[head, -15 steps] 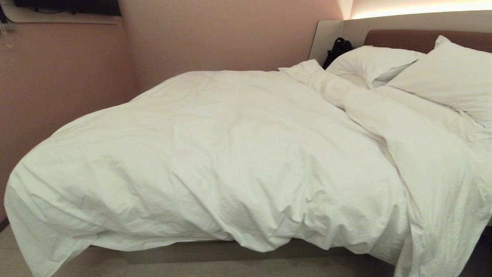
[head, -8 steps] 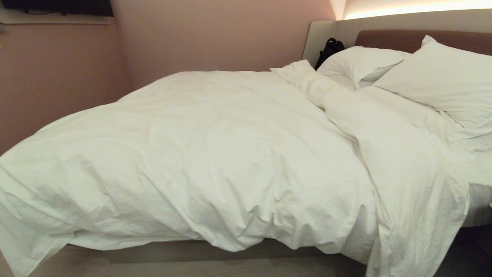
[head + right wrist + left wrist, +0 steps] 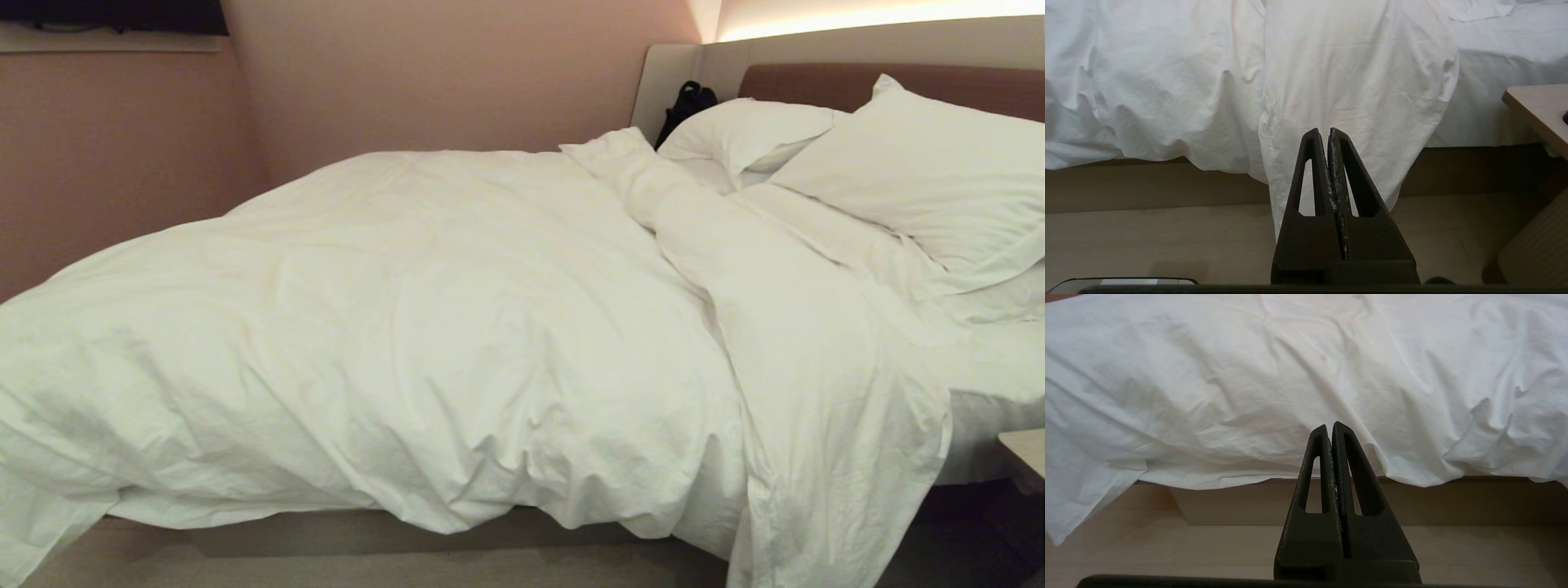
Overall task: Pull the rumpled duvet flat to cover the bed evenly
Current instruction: Flatten the corners of the folded blanket
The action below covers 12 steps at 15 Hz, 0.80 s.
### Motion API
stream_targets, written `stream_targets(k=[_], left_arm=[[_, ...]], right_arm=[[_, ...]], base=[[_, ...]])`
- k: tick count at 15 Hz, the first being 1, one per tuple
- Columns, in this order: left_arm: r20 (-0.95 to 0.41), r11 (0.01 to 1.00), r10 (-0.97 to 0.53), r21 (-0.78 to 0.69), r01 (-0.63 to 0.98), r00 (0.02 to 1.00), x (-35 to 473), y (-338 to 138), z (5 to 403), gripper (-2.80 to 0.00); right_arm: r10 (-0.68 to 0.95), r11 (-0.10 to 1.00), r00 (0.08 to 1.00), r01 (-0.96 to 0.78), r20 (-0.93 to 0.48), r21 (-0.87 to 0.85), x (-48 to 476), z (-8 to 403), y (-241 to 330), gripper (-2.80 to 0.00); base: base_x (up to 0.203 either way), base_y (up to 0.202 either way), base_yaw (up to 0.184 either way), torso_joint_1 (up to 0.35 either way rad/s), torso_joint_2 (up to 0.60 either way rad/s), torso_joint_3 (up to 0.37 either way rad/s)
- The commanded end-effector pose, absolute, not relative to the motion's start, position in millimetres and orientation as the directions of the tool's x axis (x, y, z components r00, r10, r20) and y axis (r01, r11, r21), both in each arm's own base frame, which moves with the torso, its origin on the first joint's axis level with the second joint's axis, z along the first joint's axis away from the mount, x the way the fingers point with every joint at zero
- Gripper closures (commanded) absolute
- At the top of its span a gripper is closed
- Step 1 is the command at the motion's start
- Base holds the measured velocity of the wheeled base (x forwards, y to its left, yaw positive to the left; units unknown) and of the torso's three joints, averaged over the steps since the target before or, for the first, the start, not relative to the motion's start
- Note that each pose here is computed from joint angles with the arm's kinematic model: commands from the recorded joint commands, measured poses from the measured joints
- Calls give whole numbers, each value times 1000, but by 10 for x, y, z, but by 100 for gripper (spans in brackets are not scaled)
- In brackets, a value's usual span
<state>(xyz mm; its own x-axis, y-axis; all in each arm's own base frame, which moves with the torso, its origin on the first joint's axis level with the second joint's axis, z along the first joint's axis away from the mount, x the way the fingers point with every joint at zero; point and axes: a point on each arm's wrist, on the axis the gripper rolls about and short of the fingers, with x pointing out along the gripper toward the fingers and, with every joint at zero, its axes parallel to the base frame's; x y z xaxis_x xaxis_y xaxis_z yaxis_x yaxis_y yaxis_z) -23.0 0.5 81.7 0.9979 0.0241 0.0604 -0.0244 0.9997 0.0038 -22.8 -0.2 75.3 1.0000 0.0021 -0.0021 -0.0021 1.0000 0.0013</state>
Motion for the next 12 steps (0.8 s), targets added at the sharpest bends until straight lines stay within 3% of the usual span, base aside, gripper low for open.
stream_targets(k=[1,12], left_arm=[[61,1000,25,5,-25,998,-230,6,818,0],[63,1000,20,0,-20,998,-230,4,819,0]], right_arm=[[3,1000,1000,-3,-2,2,-228,753,-2,0],[1,1000,1000,-1,-2,-5,-228,753,-3,0]], base=[[0,0,0,0,0,0],[0,0,0,0,0,0]])
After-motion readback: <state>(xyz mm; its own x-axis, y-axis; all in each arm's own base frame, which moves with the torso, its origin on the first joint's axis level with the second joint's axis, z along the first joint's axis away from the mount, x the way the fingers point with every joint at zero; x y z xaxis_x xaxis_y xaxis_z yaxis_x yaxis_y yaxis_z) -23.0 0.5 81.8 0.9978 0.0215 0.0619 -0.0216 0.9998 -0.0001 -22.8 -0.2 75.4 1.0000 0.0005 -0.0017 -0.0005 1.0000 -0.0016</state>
